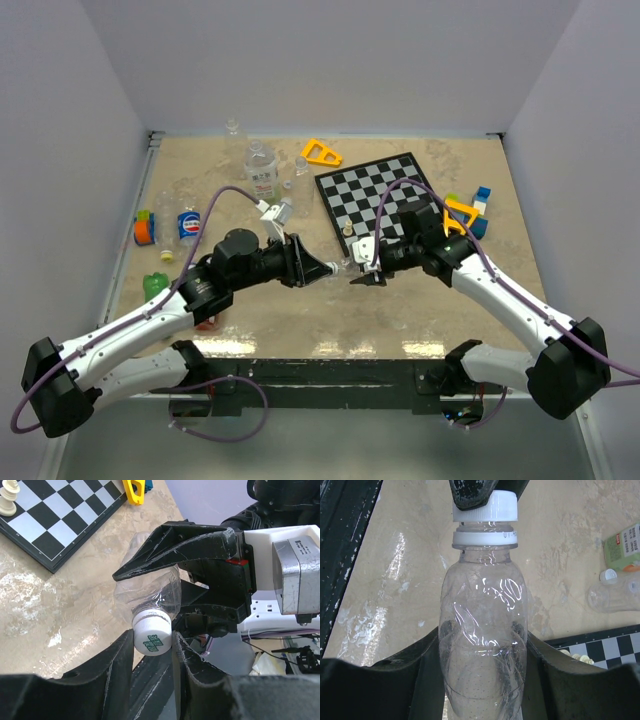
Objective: Unscrew the bottle caps
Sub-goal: Unscrew the bottle cap from the plastic bottle.
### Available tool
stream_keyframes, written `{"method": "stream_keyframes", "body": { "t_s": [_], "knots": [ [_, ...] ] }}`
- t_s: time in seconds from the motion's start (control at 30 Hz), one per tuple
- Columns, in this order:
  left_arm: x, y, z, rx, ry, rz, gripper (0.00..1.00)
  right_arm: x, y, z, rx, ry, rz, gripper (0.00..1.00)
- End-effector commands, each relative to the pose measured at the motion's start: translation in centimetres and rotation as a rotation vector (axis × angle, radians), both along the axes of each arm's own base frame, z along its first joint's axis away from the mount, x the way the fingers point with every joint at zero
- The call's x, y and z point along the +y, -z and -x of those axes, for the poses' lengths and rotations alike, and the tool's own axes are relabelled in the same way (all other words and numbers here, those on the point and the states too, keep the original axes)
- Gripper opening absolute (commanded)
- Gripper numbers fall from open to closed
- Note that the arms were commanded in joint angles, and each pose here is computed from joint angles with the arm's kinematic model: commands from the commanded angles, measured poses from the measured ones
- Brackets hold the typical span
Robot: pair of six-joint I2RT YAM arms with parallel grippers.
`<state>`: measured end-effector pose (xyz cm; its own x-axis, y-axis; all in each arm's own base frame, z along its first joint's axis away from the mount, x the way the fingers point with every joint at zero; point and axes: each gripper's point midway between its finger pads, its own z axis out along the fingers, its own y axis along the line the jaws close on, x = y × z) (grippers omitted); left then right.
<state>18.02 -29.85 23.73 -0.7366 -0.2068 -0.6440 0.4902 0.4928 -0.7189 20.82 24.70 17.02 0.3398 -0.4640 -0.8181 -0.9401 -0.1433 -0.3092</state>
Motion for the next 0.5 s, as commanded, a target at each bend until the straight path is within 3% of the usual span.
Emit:
{"method": "stream_keyframes", "body": {
  "t_s": [0.0, 0.03, 0.1, 0.23, 0.33, 0.47],
  "knots": [
    [0.1, -3.8, -0.6, -0.065, -0.035, 0.109, 0.0, -1.1, 0.9, -0.1, 0.015, 0.037, 0.051, 0.16],
    [0.2, -3.7, -0.7, -0.076, -0.038, 0.1, 0.03, -1.1, 0.9, -0.1, 0.015, 0.037, 0.051, 0.16],
    [0.4, -3.5, -0.9, -0.108, -0.041, 0.074, 0.21, -1.1, 1.0, -0.1, 0.017, 0.037, 0.052, 0.15],
    [1.3, -3.7, -1.1, -0.205, -0.047, 0.033, 0.67, -1.1, 1.0, -0.1, 0.016, 0.036, 0.052, 0.15],
    [2.6, -4.3, -1.4, -0.292, -0.088, 0.012, 0.85, -1.1, 0.9, -0.1, 0.013, 0.037, 0.052, 0.16],
    [4.1, -5.6, -1.1, -0.429, -0.096, -0.012, 0.95, -1.1, 0.9, -0.1, 0.015, 0.038, 0.051, 0.16]
  ]
}}
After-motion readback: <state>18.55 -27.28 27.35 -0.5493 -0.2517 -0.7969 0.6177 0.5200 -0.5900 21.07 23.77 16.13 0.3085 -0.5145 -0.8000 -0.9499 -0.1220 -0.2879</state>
